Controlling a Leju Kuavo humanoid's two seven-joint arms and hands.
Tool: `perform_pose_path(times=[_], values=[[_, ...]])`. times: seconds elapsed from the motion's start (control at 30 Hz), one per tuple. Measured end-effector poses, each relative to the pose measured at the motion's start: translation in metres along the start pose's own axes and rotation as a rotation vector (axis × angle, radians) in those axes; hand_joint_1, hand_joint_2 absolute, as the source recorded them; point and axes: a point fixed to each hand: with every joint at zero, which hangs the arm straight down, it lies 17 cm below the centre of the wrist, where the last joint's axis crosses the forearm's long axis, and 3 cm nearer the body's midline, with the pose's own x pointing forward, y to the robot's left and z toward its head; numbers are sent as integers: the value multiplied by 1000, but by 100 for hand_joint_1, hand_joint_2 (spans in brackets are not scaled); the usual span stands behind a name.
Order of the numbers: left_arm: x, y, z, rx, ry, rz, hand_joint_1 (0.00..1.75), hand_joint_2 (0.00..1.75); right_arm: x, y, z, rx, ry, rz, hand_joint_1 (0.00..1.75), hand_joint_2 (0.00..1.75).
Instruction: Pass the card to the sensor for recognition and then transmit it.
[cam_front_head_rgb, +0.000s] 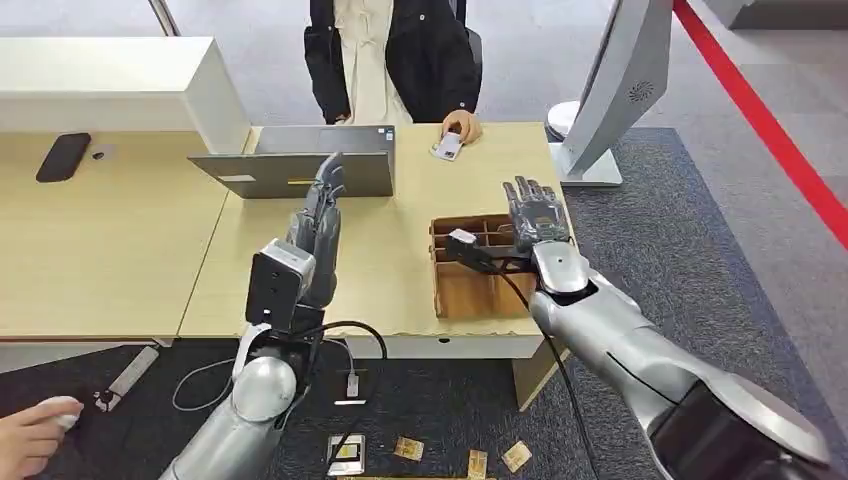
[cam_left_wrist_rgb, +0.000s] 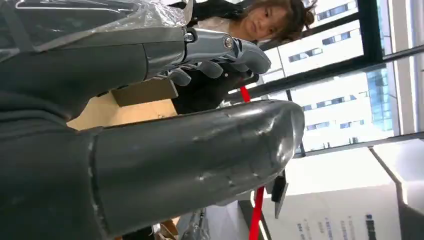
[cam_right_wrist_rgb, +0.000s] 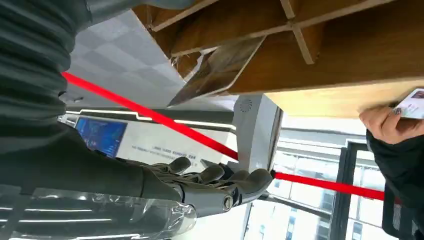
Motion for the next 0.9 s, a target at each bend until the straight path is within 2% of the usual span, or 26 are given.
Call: perform_pose_path(times=[0.83, 0.87, 0.9], values=[[-1, -1, 2, 6, 3, 1, 0, 0, 7, -9, -2, -4, -17, 10, 0, 175], [-1, -1, 2, 7, 3, 1, 0, 0, 7, -9, -2, -3, -18, 11, 26, 175], [-1, 0, 2, 8, 4, 0, 0, 0, 8, -9, -2, -3, -19, 12, 117, 175]])
